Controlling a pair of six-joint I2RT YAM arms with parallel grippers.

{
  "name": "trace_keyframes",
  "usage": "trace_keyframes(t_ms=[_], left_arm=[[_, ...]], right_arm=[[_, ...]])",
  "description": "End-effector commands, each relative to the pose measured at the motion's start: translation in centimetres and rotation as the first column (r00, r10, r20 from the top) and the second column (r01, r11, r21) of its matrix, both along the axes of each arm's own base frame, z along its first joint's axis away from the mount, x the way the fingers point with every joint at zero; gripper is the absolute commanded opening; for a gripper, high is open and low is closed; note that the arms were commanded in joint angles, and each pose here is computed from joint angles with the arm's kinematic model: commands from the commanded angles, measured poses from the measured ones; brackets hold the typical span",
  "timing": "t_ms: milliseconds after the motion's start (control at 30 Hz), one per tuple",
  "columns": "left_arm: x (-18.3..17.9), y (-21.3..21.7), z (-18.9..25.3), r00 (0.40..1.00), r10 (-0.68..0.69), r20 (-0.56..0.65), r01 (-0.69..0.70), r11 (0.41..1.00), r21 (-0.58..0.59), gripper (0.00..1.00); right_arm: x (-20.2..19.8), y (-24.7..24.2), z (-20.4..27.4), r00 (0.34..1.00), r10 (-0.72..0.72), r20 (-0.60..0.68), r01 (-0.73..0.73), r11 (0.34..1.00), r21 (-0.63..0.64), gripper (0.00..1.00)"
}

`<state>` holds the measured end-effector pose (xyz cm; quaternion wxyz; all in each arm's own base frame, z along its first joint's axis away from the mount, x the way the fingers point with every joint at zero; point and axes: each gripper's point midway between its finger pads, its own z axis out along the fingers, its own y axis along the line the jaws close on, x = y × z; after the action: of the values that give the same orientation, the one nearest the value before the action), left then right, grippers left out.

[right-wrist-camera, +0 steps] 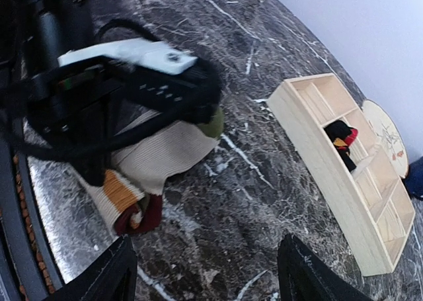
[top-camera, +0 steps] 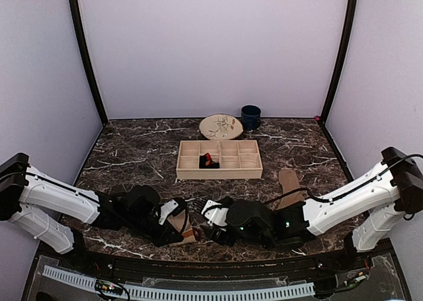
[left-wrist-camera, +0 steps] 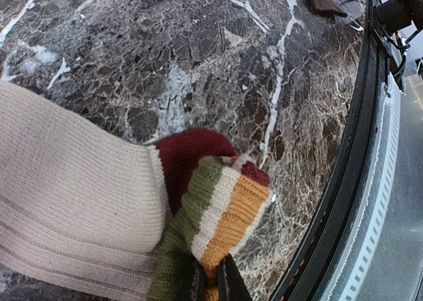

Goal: Roll the socks
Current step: Roll the sock at the center of the board.

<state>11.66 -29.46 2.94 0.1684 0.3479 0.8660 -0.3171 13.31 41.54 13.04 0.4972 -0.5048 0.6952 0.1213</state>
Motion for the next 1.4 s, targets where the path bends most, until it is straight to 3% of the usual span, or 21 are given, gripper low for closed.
trace_keyframes(t_ms=[0, 267, 600, 1367], left_arm=[[-1.0, 0.7, -0.5, 0.996, -0.05, -0.069, 0.052, 0.998, 0.037, 0.0], [-1.4, 0.5, -1.0, 0.993, -0.071, -0.098, 0.073, 0.997, 0.024, 0.0], [-1.7, 0.6, -0.7, 0.991, -0.076, -0.106, 0.077, 0.997, 0.001, 0.0], [-1.7, 0.1, -0.7, 0.987, -0.107, -0.119, 0.105, 0.994, -0.023, 0.0]], right_arm=[[-2.7, 0.3, -3.2, 0.993, 0.11, 0.033, -0.104, 0.985, -0.14, 0.7], [-5.6, 2.0, -7.7, 0.97, 0.23, 0.082, -0.198, 0.936, -0.29, 0.69], [-5.9, 4.3, -8.2, 0.952, 0.28, 0.122, -0.228, 0.917, -0.326, 0.7], [-4.4, 4.4, -11.8, 0.92, 0.337, 0.199, -0.206, 0.849, -0.487, 0.49]])
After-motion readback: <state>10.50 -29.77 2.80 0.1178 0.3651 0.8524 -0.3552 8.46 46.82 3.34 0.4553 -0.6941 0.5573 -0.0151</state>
